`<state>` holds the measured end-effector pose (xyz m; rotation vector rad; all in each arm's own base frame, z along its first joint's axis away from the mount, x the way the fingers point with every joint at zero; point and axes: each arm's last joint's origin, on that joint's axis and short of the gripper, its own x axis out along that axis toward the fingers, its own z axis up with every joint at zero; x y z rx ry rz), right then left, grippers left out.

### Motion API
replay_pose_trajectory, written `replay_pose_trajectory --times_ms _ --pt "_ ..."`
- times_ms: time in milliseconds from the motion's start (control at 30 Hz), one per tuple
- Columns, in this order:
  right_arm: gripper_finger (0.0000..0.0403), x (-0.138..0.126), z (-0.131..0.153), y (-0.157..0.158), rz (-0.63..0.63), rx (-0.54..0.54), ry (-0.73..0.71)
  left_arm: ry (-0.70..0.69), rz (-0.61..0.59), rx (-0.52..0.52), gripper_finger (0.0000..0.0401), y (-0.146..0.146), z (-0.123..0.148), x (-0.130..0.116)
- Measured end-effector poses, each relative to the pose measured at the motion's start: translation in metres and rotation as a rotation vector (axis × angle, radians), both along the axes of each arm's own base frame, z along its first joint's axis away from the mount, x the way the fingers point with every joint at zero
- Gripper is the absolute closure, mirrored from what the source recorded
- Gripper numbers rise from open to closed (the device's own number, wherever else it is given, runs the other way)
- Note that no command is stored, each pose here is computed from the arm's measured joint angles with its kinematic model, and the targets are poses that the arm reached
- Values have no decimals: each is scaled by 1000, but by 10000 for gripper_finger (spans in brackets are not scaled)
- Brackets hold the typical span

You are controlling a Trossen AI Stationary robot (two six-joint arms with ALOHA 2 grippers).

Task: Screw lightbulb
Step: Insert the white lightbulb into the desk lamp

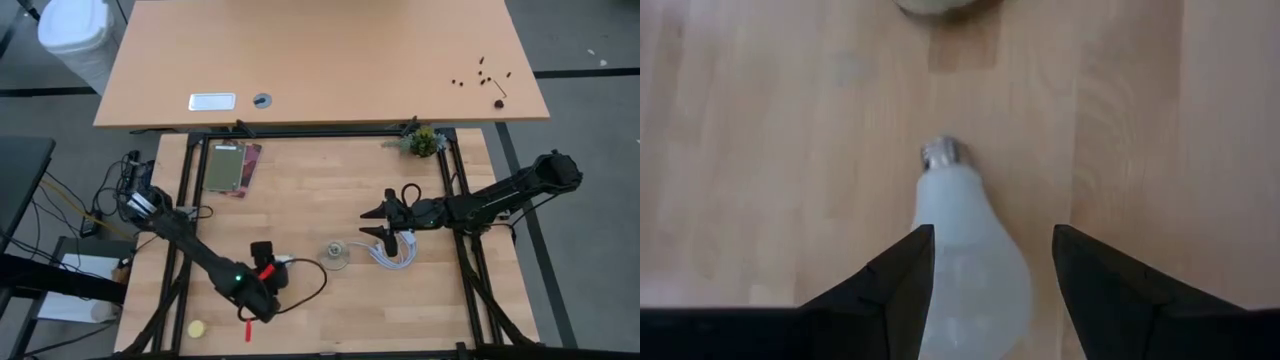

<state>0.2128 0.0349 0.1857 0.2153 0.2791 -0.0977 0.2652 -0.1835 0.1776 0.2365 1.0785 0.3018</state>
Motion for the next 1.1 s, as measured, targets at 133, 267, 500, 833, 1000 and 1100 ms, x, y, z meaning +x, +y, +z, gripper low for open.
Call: replay_pose_trajectory --times_ms 133,267,500,833,1000,1100 --pt "201 0 0 0 0 0 0 20 14 51 192 -1 -14 3" --pt "201 0 0 0 1 -4 1 6 37 68 192 -1 -16 3" --pt "201 0 0 0 5 -18 1 0 56 66 192 -1 -16 2" --pt "201 0 -1 0 6 -22 7 -48 81 76 192 -1 -13 4" --pt "201 0 -1 0 -8 -27 7 -76 94 59 192 -4 -7 8" --pt "201 0 -1 0 -8 -26 7 -88 106 22 192 -7 0 11"
